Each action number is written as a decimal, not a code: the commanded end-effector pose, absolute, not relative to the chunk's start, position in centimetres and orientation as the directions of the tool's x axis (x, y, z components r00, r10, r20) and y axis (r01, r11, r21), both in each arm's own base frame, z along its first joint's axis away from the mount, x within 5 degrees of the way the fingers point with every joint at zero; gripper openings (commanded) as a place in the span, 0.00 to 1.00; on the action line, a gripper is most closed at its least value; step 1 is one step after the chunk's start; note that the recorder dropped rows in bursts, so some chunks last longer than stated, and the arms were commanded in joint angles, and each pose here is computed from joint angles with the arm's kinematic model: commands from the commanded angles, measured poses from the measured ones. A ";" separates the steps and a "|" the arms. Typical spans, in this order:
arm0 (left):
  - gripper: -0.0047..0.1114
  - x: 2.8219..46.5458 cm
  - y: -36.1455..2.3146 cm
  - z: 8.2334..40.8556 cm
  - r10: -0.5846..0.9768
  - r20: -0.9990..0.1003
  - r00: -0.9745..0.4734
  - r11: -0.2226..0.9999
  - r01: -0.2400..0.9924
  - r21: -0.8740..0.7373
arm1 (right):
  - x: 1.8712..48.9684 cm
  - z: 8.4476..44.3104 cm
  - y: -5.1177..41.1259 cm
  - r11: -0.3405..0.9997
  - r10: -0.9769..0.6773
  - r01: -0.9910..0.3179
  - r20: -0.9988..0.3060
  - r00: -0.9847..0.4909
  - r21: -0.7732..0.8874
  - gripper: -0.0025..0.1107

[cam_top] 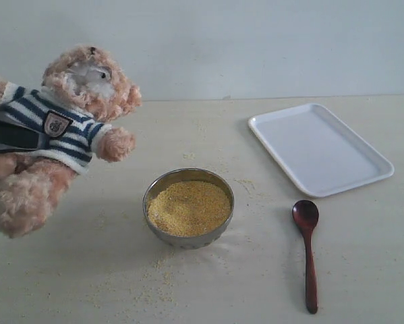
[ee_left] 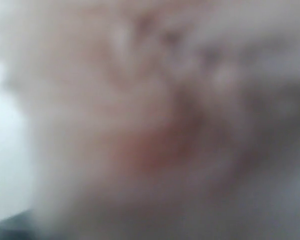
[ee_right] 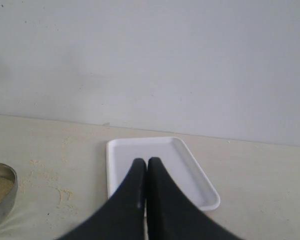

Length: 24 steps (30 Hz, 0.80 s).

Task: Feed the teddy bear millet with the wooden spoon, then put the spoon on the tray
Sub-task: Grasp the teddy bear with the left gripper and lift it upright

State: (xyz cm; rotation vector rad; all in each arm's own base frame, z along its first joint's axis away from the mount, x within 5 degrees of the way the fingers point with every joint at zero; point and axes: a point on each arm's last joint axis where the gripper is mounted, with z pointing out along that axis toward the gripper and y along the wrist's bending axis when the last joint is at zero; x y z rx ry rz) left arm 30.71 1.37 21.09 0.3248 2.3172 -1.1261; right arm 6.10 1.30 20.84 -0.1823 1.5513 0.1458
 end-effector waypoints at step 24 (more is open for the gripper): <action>0.08 15.3 -2.9 20.7 -0.108 -0.486 -0.868 0.614 0.326 -0.719 | 6.1 20.9 1.3 0.978 -0.025 -0.207 -0.999 0.025 -0.029 0.02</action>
